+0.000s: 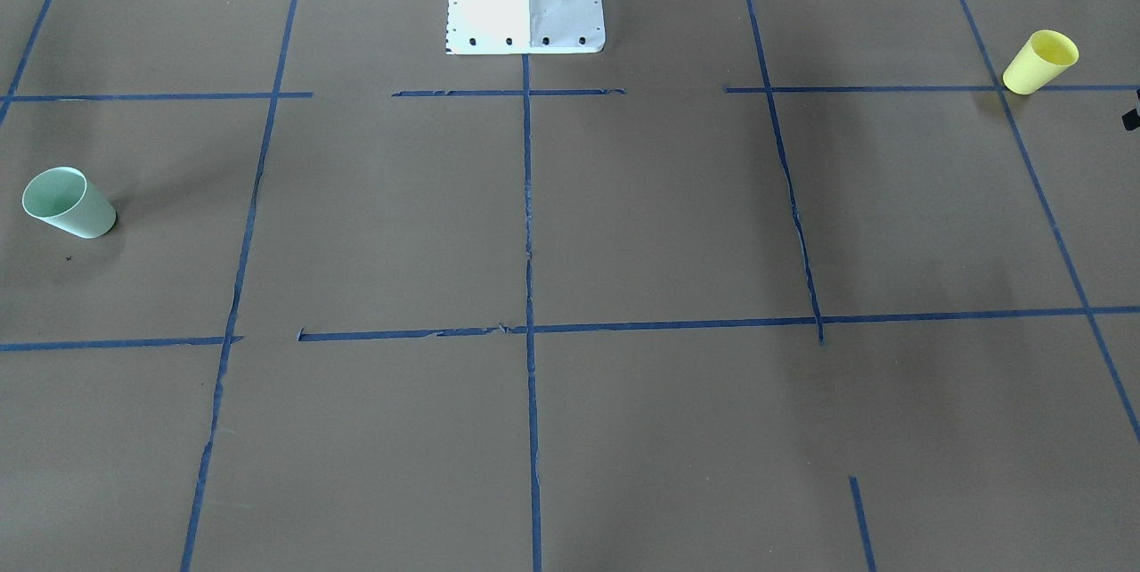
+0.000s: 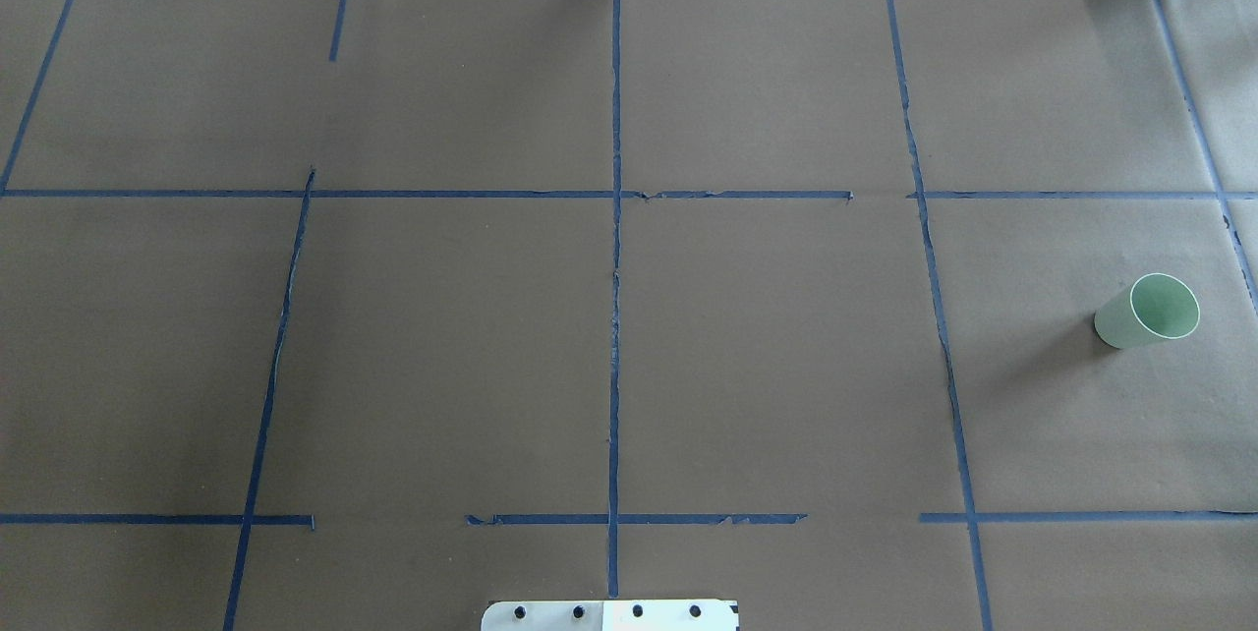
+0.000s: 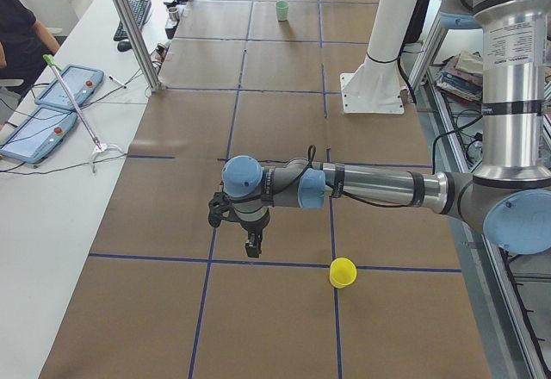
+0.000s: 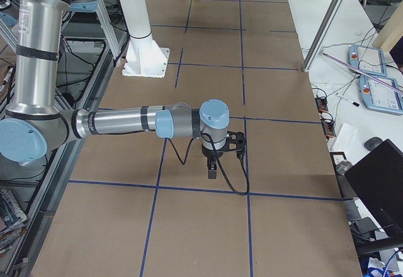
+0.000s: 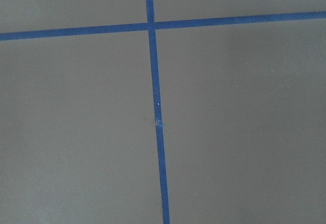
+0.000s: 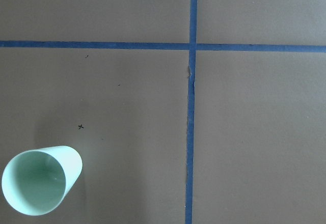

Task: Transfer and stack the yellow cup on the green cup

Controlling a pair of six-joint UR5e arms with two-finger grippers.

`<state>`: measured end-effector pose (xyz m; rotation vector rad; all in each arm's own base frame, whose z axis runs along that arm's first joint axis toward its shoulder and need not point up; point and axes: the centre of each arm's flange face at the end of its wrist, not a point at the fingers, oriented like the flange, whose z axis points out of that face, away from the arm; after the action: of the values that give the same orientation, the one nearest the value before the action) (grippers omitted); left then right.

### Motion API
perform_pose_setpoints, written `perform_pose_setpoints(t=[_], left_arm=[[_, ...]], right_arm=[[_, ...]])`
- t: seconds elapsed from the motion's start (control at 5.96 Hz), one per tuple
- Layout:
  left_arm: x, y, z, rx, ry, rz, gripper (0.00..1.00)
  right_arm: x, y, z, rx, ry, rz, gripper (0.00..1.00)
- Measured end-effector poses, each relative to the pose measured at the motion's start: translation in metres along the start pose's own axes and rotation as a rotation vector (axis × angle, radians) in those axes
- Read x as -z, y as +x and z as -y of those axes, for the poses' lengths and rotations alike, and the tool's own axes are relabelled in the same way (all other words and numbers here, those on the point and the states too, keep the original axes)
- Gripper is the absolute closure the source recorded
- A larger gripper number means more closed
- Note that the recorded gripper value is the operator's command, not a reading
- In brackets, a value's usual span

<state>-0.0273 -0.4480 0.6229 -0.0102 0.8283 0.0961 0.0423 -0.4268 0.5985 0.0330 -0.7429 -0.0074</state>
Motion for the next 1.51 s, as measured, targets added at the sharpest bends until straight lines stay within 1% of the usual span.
perform_pose_setpoints(t=[0.34,0.5,1.51], left_arm=[[0.004,0.000,-0.002,-0.010,0.007,0.038,0.00],[0.004,0.000,-0.002,-0.011,0.008,0.043,0.00],[-0.003,-0.006,-0.006,0.000,0.000,0.039,0.00]], right_arm=[[0.000,0.000,0.000,0.007,0.000,-0.002,0.00],[0.000,-0.001,0.000,0.006,0.000,0.000,0.00],[-0.005,-0.014,0.005,0.034,-0.010,0.003,0.00]])
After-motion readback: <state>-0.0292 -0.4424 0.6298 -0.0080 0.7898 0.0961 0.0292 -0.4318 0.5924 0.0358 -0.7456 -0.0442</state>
